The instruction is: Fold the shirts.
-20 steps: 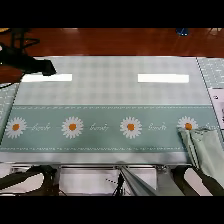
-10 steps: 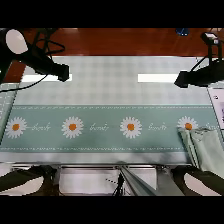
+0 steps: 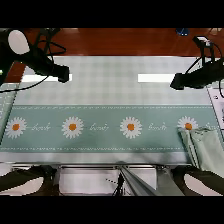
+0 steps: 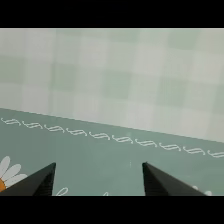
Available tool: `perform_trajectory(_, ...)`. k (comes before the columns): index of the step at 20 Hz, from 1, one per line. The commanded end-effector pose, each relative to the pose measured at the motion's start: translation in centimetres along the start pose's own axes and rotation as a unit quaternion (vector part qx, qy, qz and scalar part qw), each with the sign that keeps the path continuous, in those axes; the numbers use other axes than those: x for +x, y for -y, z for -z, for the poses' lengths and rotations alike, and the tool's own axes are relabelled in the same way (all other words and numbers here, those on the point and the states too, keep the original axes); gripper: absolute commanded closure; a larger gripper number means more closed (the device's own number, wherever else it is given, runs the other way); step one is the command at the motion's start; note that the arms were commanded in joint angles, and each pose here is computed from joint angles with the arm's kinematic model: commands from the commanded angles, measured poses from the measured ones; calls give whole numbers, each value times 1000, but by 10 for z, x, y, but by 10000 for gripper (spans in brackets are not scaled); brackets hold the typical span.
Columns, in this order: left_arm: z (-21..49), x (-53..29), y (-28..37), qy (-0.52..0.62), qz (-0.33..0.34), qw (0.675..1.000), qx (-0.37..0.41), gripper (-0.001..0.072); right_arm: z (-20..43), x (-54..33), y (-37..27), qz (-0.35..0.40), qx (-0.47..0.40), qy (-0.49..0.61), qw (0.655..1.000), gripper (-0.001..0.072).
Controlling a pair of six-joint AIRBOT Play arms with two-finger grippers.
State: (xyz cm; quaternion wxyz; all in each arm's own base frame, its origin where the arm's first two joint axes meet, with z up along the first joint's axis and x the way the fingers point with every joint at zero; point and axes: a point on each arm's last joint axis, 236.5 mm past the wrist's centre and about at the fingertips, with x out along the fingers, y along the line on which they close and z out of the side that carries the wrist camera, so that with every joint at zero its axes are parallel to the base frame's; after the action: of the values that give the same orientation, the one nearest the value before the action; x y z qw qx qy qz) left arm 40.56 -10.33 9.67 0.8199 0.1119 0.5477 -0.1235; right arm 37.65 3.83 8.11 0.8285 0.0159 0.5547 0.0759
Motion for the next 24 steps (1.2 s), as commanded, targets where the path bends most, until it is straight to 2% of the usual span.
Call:
perform_trajectory(1, 0, 3, 0, -3, 0, 1000, 0, -6, 0, 0, 0, 0, -1, -1, 1000, 97)
perform_trajectory(9, 3, 16, 4, -19, 7, 1000, 0, -6, 0, 0, 0, 0, -1, 1, 1000, 97)
perform_trajectory(15, -25, 7, 17, 74, 40, 996, -14, -6, 0, 0, 0, 0, -1, 1, 1000, 97)
perform_trajectory(24, -26, 8, 16, 75, 39, 996, -15, -6, 0, 0, 0, 0, -1, 1, 1000, 97)
